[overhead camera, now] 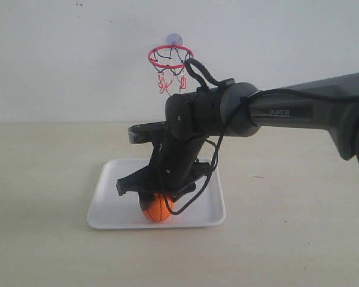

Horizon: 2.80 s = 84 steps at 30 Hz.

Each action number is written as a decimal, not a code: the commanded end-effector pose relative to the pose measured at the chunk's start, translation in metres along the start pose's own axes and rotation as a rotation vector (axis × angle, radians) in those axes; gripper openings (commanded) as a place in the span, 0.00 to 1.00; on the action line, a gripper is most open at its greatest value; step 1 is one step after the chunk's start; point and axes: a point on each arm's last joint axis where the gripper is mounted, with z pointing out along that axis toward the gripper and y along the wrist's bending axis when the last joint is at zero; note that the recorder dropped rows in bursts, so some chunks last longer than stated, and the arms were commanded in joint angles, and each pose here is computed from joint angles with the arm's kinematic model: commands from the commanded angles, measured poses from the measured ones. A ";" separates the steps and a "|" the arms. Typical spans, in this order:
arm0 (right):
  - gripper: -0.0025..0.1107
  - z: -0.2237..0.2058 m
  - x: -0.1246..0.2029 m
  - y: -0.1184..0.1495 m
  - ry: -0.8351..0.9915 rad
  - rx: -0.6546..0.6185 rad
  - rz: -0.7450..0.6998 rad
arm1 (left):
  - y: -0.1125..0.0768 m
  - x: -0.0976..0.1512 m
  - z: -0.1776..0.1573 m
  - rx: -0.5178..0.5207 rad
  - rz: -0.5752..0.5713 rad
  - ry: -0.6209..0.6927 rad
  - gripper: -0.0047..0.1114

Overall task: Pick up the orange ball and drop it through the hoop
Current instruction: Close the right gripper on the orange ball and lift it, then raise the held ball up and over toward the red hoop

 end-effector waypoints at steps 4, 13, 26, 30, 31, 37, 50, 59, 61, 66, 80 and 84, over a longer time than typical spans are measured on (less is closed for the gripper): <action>0.02 -0.013 -0.002 0.001 0.001 0.005 -0.116 | 0.000 0.000 0.000 -0.001 -0.005 -0.004 0.08; 0.02 -0.073 -0.004 0.008 -0.025 0.000 -0.305 | 0.000 0.000 0.000 -0.001 -0.005 -0.004 0.08; 0.02 -0.171 -0.006 -0.018 -0.102 0.401 -0.563 | 0.000 0.000 0.000 -0.001 -0.005 -0.004 0.08; 0.02 -0.192 -0.007 -0.046 -0.094 0.521 -0.521 | 0.000 0.000 0.000 -0.001 -0.005 -0.004 0.08; 0.02 -0.195 -0.008 -0.056 -0.105 0.524 -0.482 | 0.000 0.000 0.000 -0.001 -0.005 -0.004 0.08; 0.02 -0.214 -0.009 -0.152 -0.199 0.412 -0.095 | 0.000 0.000 0.000 -0.001 -0.005 -0.004 0.08; 0.02 -0.230 -0.056 -0.188 -0.994 -0.419 0.053 | 0.000 0.000 0.000 -0.001 -0.005 -0.004 0.08; 0.02 -0.180 -0.095 -0.191 -1.034 -0.619 0.014 | 0.000 0.000 0.000 -0.001 -0.005 -0.004 0.08; 0.02 -0.175 -0.105 -0.190 -1.047 -0.635 -0.004 | 0.000 0.000 0.000 -0.001 -0.005 -0.004 0.08; 0.02 -0.172 -0.127 -0.181 -1.099 -0.652 -0.060 | 0.000 0.000 0.000 -0.001 -0.005 -0.004 0.08; 0.02 -0.144 -0.147 -0.182 -1.122 -0.610 0.038 | 0.000 0.000 0.000 -0.001 -0.005 -0.004 0.08; 0.02 -0.135 -0.149 -0.182 -1.120 -0.582 0.068 | 0.000 0.000 0.000 -0.001 -0.005 -0.004 0.08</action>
